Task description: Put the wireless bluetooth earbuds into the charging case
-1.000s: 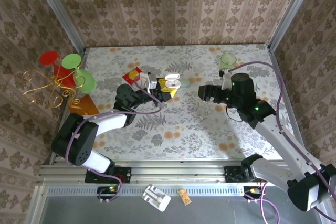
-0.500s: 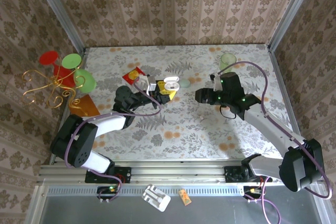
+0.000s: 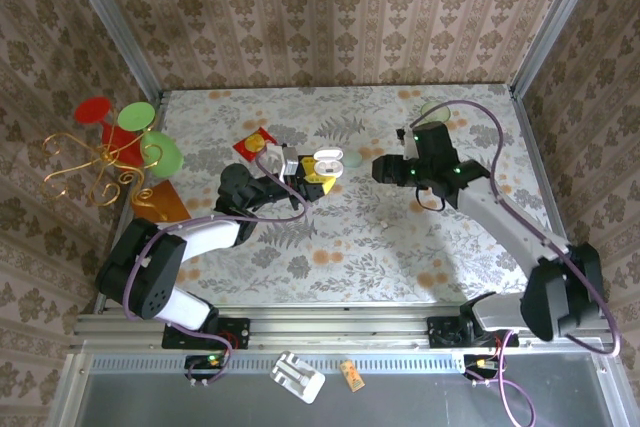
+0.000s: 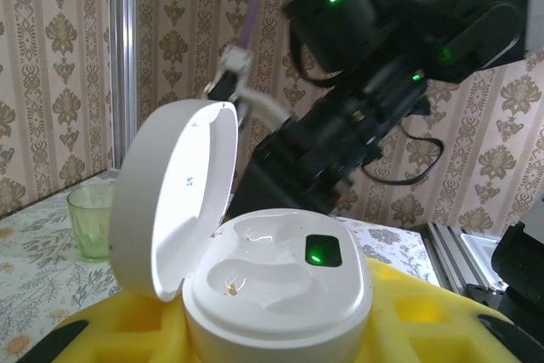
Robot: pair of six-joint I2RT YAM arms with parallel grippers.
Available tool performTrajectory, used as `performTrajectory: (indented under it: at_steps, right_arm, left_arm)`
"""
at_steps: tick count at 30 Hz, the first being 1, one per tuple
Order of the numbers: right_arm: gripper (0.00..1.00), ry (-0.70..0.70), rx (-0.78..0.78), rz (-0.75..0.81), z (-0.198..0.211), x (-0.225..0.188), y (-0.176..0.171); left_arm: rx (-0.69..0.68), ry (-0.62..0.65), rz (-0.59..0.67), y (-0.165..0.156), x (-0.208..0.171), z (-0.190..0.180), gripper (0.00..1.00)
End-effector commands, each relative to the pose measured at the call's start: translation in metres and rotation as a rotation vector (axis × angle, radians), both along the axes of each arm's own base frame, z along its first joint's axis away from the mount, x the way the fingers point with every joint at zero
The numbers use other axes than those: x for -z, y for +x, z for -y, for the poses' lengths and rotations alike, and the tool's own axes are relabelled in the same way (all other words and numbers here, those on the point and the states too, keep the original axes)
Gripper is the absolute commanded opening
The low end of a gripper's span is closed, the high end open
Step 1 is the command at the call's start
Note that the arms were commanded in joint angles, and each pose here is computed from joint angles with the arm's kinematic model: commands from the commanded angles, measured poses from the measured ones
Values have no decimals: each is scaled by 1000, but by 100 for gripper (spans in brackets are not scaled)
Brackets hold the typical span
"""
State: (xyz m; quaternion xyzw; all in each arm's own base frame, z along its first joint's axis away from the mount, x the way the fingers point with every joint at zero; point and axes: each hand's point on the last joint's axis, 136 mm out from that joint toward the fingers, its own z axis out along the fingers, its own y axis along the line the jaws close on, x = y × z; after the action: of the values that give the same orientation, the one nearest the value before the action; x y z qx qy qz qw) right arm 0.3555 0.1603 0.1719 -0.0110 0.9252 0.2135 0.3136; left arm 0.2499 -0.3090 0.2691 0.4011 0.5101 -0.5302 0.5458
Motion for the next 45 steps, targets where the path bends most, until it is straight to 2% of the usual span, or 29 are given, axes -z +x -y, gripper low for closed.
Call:
performTrajectory:
  at_steps: [1,9,13,18,26,35,45]
  right_arm:
    - [60,-124,74,-117,21,35,7]
    - [60,-109,35,-236,13,92,49]
    - [60,-77,12,-292,9,117,57]
    - [60,-36,-11,-352,8,139,48]
    - [58,32,-59,-404,4,149,7]
    - [55,121,-100,-415,-6,131,-25]
    - [55,-36,-120,-391,10,136,-12]
  left_arm:
    - [17,-18,31,-7,-7,-3,22]
    - [9,-19,29,-8,-6,-5,22]
    - [6,-20,30,-9,-7,-6,22]
    - [4,-20,30,-9,-7,-6,22]
    - [6,-17,30,-7,-7,-5,22]
    - [12,-15,29,-8,-9,-5,22]
    - [14,-14,34,-10,-10,-5,22]
